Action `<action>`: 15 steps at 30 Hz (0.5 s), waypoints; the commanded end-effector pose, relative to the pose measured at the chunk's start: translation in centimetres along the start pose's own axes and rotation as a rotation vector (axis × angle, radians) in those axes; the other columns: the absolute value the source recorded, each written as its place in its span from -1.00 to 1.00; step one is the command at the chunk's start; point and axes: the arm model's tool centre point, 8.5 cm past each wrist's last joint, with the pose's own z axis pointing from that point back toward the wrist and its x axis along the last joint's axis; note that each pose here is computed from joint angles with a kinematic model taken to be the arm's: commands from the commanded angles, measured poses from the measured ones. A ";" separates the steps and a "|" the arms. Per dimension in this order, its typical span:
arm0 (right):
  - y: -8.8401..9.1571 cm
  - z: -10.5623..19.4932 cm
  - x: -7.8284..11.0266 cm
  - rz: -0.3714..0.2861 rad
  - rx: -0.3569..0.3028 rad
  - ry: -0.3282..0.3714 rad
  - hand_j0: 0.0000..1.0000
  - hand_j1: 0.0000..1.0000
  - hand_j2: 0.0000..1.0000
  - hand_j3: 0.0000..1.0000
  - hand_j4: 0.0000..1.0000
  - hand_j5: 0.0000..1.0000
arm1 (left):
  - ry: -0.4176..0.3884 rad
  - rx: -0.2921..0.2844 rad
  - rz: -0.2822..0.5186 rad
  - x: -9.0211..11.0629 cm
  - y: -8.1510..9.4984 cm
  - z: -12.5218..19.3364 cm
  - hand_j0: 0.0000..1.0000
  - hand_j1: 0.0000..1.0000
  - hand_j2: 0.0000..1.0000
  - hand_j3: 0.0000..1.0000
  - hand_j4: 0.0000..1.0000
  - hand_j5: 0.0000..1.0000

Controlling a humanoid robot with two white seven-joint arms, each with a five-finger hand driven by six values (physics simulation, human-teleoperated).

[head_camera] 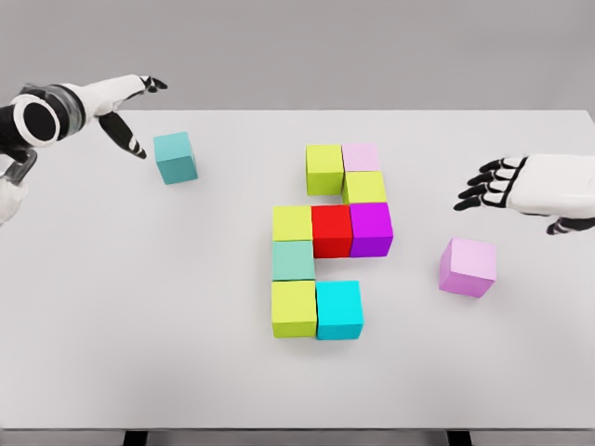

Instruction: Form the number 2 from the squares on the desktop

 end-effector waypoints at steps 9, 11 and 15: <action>2.4 -1.6 1.1 -0.044 0.062 -0.053 1.00 1.00 1.00 1.00 1.00 1.00 | 0.109 -0.056 0.021 2.7 -3.4 -4.3 1.00 1.00 1.00 1.00 1.00 1.00; 2.4 -1.6 1.1 -0.044 0.062 -0.053 1.00 1.00 1.00 1.00 1.00 1.00 | 0.110 -0.055 0.012 3.2 -3.6 -4.6 1.00 1.00 1.00 1.00 1.00 1.00; 2.7 -1.9 1.2 -0.048 0.069 -0.063 1.00 1.00 1.00 1.00 1.00 1.00 | 0.141 -0.081 0.028 2.9 -4.6 -5.7 1.00 1.00 1.00 1.00 1.00 1.00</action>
